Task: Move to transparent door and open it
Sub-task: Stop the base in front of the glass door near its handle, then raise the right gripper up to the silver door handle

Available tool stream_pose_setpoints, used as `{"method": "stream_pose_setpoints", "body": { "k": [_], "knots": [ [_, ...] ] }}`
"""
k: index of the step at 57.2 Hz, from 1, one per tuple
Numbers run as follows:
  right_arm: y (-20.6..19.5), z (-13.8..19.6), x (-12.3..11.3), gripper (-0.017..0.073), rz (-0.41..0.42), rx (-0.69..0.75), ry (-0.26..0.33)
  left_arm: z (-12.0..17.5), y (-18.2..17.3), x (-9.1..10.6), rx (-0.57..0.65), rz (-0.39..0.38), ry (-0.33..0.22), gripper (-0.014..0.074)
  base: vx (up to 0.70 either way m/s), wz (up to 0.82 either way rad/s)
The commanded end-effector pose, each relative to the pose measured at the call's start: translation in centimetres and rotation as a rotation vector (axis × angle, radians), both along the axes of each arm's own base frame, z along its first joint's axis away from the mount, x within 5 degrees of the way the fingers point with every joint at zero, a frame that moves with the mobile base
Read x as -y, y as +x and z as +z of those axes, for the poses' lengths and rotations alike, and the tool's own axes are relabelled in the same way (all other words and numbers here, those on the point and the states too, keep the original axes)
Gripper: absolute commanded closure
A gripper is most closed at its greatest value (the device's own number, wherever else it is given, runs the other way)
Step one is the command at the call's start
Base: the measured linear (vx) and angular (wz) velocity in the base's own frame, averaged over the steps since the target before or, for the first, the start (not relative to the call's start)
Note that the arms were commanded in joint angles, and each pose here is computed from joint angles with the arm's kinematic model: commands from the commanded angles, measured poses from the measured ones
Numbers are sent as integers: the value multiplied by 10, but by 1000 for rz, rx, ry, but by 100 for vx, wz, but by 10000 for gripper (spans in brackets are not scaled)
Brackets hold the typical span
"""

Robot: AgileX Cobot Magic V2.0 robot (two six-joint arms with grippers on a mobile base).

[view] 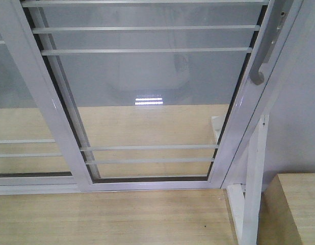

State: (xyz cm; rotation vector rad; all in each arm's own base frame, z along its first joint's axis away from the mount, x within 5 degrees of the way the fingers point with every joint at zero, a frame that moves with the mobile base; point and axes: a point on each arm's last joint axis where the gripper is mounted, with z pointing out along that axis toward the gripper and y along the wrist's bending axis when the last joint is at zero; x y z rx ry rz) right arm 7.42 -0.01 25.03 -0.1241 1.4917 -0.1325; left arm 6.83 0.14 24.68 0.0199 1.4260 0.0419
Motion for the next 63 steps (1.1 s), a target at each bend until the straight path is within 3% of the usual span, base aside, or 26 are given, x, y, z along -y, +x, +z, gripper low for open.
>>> {"method": "stream_pose_setpoints", "body": {
  "k": [1,15,26,35,46,63],
  "knots": [
    [22,44,1,561,-17,34,-38,38,17,-1,59,14,-12,596,0,0],
    [130,79,0,561,-19,-144,-40,80,102,-2,-21,43,-5,596,0,0],
    [215,78,1,561,-29,-193,25,82,177,-3,-37,73,6,596,0,0],
    [259,63,1,561,-36,-220,69,69,216,-4,-39,92,14,596,0,0],
    [282,46,2,561,-47,-208,66,56,232,-4,-43,104,20,596,0,0],
    [284,49,3,556,-56,-142,64,56,233,-4,-30,102,30,584,0,0]
  ]
}}
